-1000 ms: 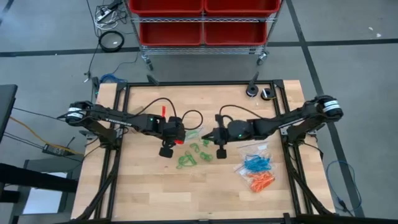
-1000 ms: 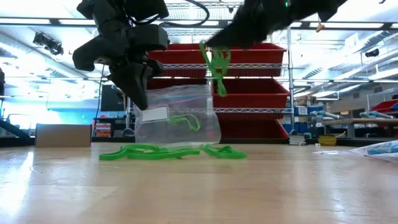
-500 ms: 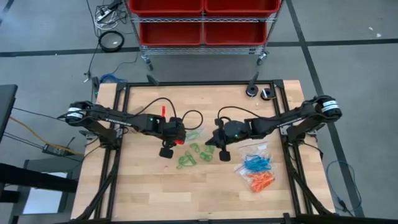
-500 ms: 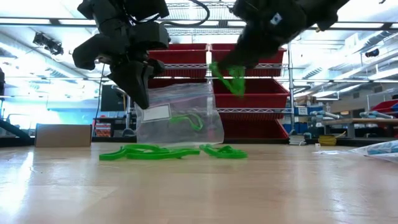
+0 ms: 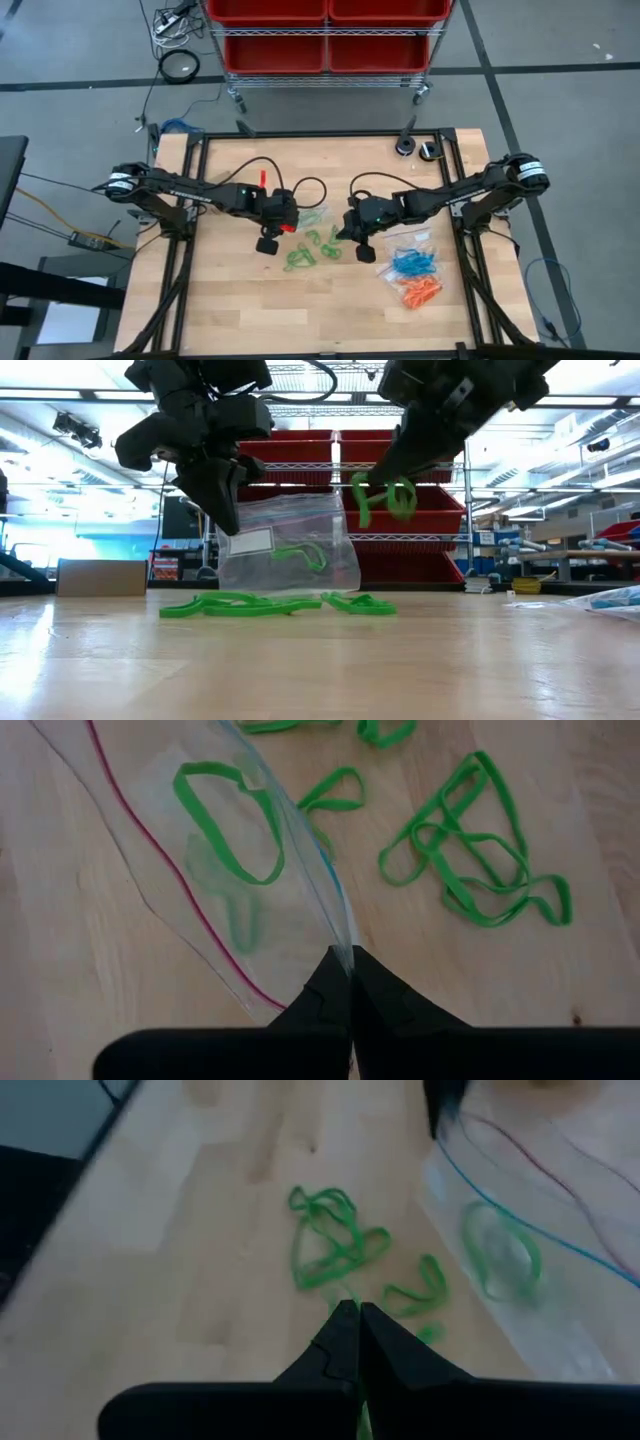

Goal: Sort rubber bands
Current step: Put the green rubber band into the transparent zip bag

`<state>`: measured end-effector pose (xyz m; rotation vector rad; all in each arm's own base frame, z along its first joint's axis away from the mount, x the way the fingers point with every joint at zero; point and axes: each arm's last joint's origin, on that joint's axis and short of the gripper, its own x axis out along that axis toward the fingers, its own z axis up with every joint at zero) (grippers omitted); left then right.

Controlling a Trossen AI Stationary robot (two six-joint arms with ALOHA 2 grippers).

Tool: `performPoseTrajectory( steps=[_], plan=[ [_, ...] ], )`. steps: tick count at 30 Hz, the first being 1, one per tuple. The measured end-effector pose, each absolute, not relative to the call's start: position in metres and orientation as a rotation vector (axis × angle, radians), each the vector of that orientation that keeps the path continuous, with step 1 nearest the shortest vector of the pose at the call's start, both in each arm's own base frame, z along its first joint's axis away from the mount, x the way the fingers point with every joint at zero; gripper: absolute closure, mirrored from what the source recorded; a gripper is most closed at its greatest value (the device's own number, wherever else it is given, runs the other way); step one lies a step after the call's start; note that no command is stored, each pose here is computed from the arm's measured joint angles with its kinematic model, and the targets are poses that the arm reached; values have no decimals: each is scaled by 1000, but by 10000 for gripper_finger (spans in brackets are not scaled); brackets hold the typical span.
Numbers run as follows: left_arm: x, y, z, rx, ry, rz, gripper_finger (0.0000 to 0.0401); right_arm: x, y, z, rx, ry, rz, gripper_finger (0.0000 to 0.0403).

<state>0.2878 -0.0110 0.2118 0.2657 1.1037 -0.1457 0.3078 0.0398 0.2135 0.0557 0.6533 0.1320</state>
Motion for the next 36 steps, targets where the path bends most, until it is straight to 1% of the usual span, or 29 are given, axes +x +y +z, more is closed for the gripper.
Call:
performPoseTrajectory(
  steps=[6,14,16,19,25,28,32,36],
  plan=[
    [288,-12,212,259,1100,-157,399,310,40,205,60,688,145,398],
    [288,-12,212,258,1095,-156,399,313,41,201,59,694,162,369],
    [289,-12,212,258,1094,-156,399,312,42,201,36,692,161,375],
    [289,-12,212,258,1090,-156,399,312,46,201,-18,684,174,398],
    [290,-12,213,258,1071,-153,399,309,47,197,-33,720,154,400],
    [291,-12,213,257,1071,-152,399,301,46,185,-24,769,164,386],
    [291,-12,213,247,1070,-146,399,293,49,172,-23,788,188,352],
    [293,-12,214,247,1048,-143,399,286,48,160,-43,779,148,317]
  ],
)
